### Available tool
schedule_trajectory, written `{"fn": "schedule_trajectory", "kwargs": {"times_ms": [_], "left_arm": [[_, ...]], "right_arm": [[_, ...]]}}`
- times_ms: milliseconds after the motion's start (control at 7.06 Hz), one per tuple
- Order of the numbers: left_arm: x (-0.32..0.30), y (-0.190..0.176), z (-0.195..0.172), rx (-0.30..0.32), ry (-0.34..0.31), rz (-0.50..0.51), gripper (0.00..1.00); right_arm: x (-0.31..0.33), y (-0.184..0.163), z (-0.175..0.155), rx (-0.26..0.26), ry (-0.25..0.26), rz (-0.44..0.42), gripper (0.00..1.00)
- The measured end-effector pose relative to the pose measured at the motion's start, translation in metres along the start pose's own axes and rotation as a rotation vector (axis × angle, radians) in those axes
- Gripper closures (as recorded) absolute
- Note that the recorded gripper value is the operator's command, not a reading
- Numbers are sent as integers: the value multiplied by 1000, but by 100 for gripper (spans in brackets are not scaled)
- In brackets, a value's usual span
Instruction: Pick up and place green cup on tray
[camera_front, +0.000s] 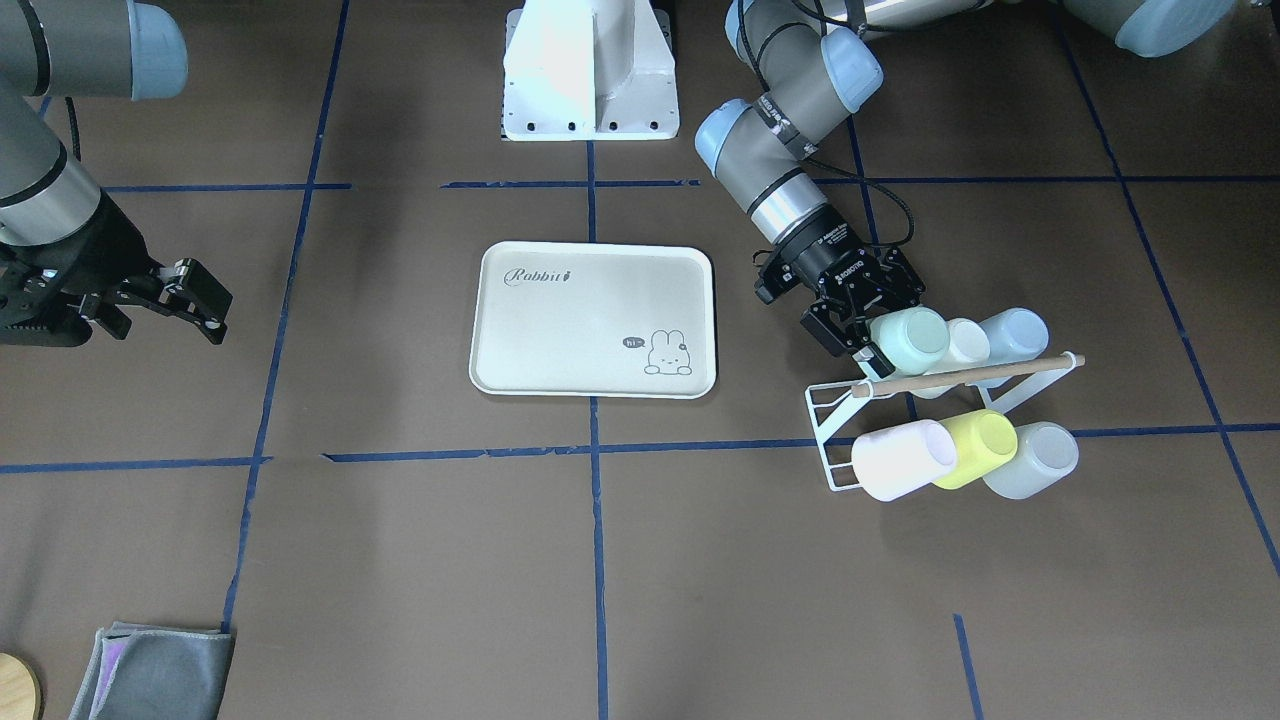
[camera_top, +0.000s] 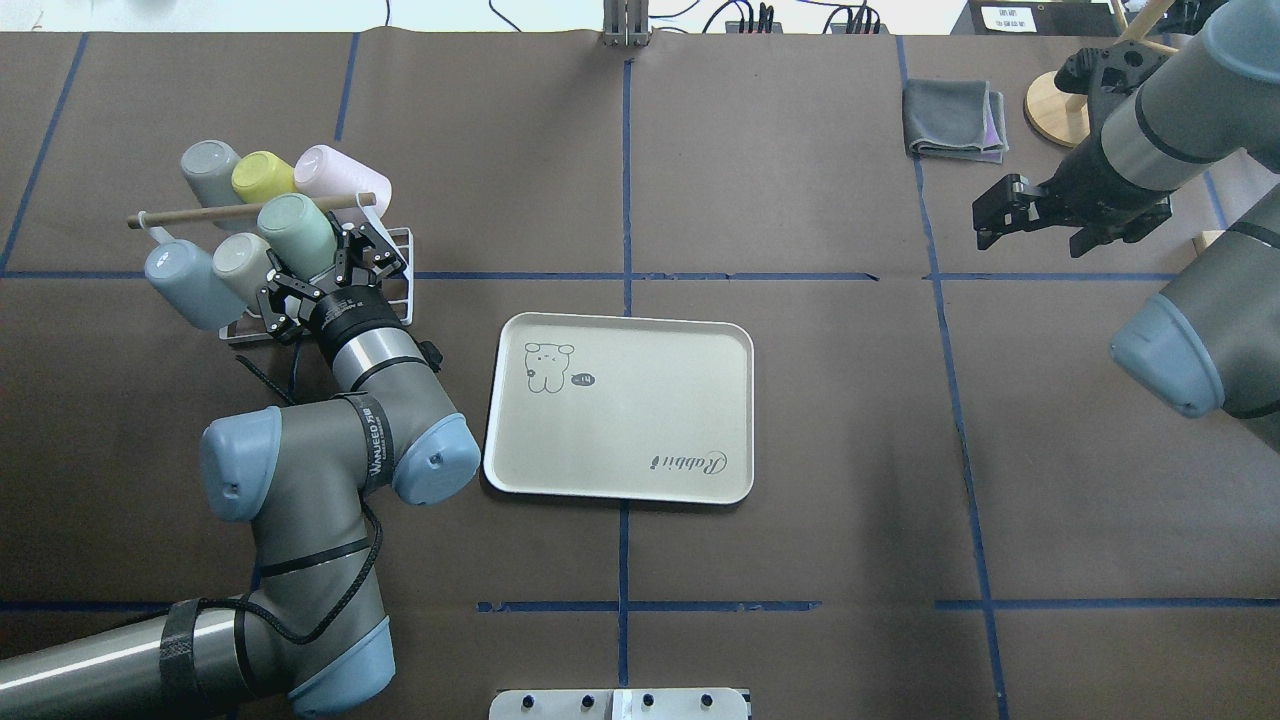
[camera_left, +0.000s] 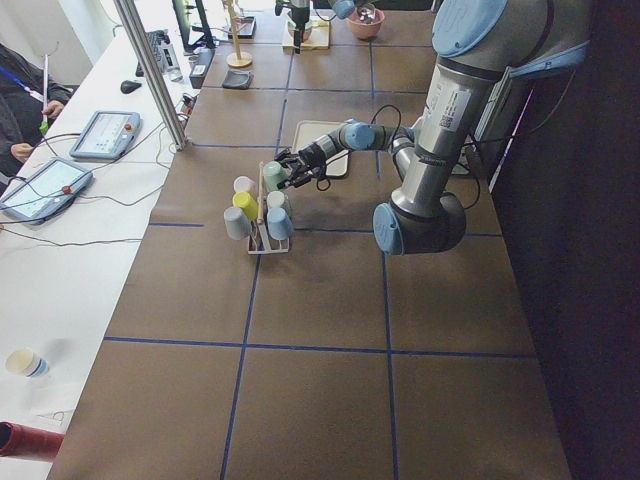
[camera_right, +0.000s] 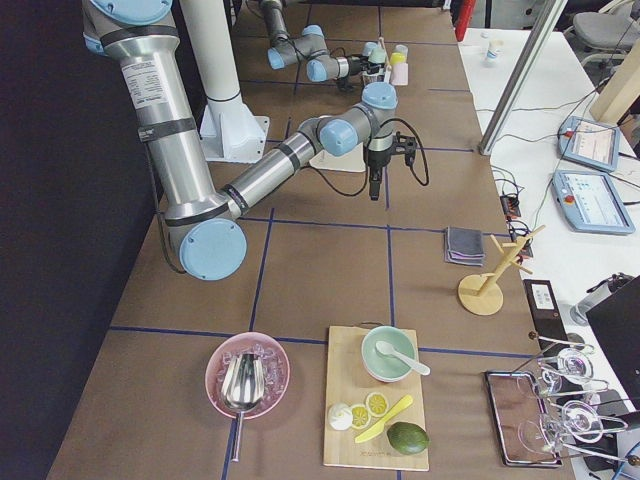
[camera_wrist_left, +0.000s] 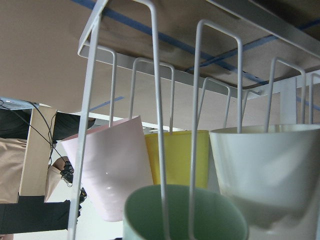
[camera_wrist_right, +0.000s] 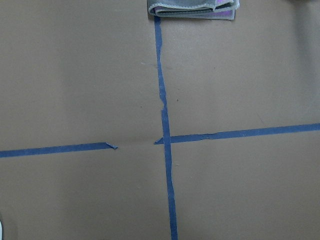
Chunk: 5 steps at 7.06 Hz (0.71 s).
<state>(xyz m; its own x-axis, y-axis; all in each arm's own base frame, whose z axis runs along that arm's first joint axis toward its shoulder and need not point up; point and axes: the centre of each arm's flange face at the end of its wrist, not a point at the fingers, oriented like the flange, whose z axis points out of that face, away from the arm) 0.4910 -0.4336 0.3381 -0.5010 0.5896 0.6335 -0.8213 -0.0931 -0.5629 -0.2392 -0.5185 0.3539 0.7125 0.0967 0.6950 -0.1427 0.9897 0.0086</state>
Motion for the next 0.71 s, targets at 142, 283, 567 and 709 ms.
{"fn": "schedule_trajectory", "kwargs": {"times_ms": [142,283,567,709], "left_arm": [[2,8,-4,0,-3,-1,58],[5,18,-7,-1,-4,-1,57],[7,38,-12,4,-13,-25,57],[8,51,-14,8,-20,-47,57]], "right_arm": [[0,0,0,0,0,0,0],[0,0,0,0,0,0,0],[1,0,0,-1,1,1,0],[1,0,0,-1,1,1,0]]}}
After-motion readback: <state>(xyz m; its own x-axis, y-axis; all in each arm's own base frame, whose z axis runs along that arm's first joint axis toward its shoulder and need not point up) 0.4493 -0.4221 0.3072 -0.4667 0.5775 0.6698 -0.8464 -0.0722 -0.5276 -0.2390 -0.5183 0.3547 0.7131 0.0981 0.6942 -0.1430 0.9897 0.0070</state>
